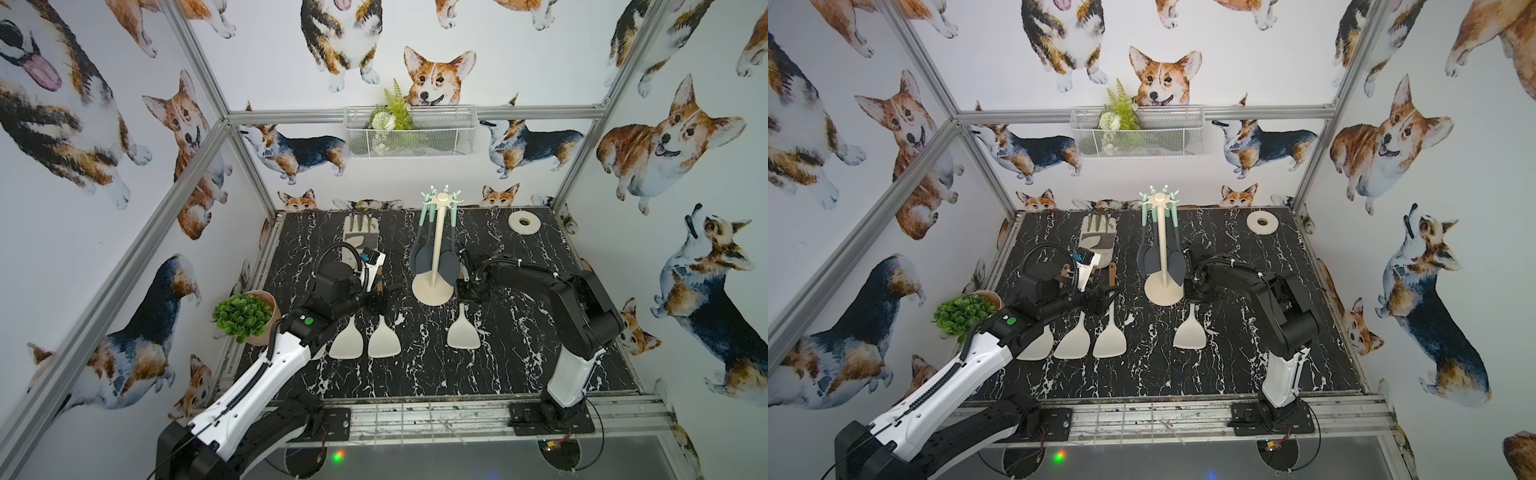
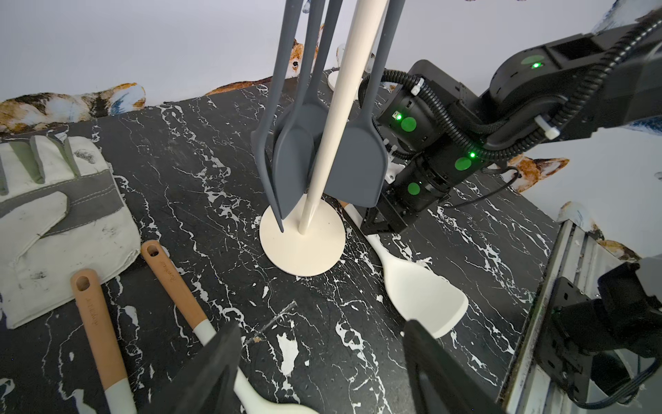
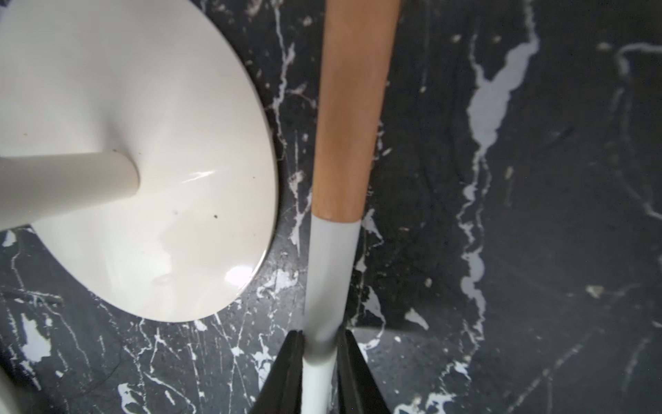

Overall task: Take the spatula off the kitchen utensil rack
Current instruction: Place the spatula at the center of the board.

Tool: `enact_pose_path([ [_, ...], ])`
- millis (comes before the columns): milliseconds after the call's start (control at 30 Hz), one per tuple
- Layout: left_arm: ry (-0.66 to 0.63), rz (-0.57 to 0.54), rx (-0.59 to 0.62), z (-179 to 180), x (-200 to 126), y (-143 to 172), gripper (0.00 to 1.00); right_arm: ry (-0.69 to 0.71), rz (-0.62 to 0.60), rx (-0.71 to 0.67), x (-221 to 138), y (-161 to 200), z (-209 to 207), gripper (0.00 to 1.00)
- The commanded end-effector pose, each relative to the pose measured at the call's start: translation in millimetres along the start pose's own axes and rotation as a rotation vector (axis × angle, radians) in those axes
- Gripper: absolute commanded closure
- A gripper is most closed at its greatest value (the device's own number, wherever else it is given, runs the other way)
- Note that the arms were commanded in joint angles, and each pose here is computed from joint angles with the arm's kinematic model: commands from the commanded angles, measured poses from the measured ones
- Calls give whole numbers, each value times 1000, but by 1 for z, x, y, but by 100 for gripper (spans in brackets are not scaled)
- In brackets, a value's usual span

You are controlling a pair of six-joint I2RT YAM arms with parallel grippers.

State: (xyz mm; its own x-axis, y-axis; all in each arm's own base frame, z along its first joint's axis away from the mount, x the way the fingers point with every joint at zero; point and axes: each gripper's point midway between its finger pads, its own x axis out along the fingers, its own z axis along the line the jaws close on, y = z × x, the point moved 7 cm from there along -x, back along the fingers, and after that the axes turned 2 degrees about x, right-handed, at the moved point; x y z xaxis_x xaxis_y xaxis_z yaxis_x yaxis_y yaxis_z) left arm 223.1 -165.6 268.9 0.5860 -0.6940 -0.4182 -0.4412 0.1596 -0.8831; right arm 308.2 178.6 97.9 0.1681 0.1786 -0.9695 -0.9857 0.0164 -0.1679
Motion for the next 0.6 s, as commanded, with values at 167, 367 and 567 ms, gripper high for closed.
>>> enact_pose_path([
  [167,-9,-27,41,-1,-7,-16,25,-70,-109,2,-55,1,5,69],
  [367,-1,-63,61,-4,-12,-36,25,-160,-250,-40,-104,2,10,64],
  [567,14,-66,62,-6,-9,-52,25,-178,-409,-64,-142,2,7,63],
])
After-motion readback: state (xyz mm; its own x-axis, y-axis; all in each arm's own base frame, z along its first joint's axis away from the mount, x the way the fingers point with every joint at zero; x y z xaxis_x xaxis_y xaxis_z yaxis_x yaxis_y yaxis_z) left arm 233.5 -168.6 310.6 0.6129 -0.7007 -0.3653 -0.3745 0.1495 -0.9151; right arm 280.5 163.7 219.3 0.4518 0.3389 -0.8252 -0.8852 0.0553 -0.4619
